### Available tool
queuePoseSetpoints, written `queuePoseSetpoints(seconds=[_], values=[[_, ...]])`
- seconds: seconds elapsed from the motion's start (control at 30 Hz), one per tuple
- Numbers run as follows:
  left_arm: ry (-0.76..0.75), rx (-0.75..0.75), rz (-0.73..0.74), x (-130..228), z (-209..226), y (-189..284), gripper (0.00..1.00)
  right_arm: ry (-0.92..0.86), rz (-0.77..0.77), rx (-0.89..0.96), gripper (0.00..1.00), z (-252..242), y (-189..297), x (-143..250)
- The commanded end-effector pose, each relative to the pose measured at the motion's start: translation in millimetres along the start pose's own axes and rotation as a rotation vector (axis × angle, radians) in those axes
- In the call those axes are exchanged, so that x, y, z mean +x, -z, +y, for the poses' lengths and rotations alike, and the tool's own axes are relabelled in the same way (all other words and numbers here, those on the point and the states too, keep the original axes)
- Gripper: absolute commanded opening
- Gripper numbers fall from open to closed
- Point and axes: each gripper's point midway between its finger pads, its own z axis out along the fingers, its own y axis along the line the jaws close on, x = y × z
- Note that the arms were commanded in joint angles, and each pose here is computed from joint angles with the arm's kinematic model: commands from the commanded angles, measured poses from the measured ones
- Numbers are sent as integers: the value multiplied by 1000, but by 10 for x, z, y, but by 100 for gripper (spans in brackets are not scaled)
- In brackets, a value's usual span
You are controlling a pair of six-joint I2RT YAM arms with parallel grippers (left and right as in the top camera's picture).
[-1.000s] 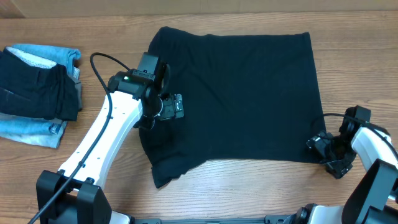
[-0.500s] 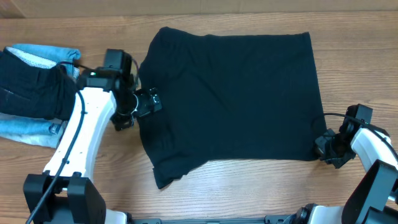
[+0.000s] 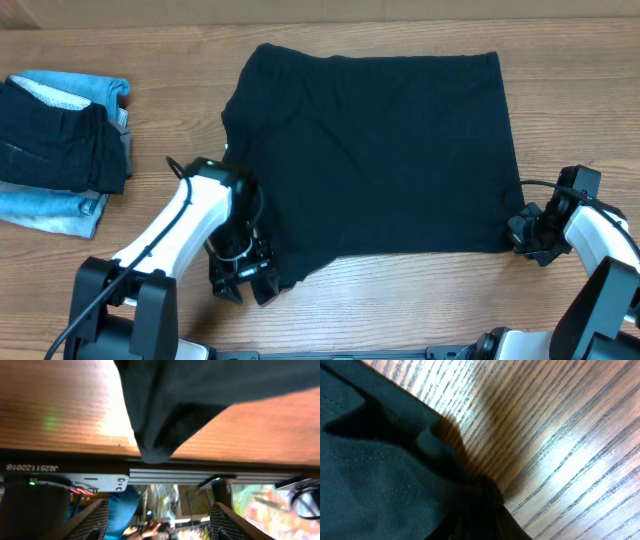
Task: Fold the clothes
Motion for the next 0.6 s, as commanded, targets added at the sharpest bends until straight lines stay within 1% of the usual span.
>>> queuePoseSetpoints(seconds=[0.0, 0.03, 0.1, 0.17, 0.33, 0.37, 0.4, 0.43, 0.57], values=[[-1, 1, 33, 87, -1, -177, 67, 2, 13, -3, 20, -13, -51, 52], [0, -3, 33, 82, 18, -208, 66, 2, 15, -2, 20, -16, -53, 56], [14, -34, 14, 32, 95, -278, 60, 2, 15, -2, 20, -16, -53, 56], [43, -48, -35, -89, 141, -360, 57, 2, 14, -2, 20, -15, -53, 55], [49, -16, -140, -344, 58, -363, 54, 2, 15, -2, 20, -16, -53, 57], [62, -10, -144, -354, 46, -362, 51, 2, 15, -2, 20, -17, -53, 58], [66, 1, -141, -352, 28, -362, 14, 2, 15, -2, 20, -16, -53, 57], [65, 11, -132, -336, 10, -365, 4, 2, 15, -2, 20, -16, -53, 57], [49, 68, -64, -198, -93, -340, 4, 2, 15, -2, 20, -16, -53, 57]])
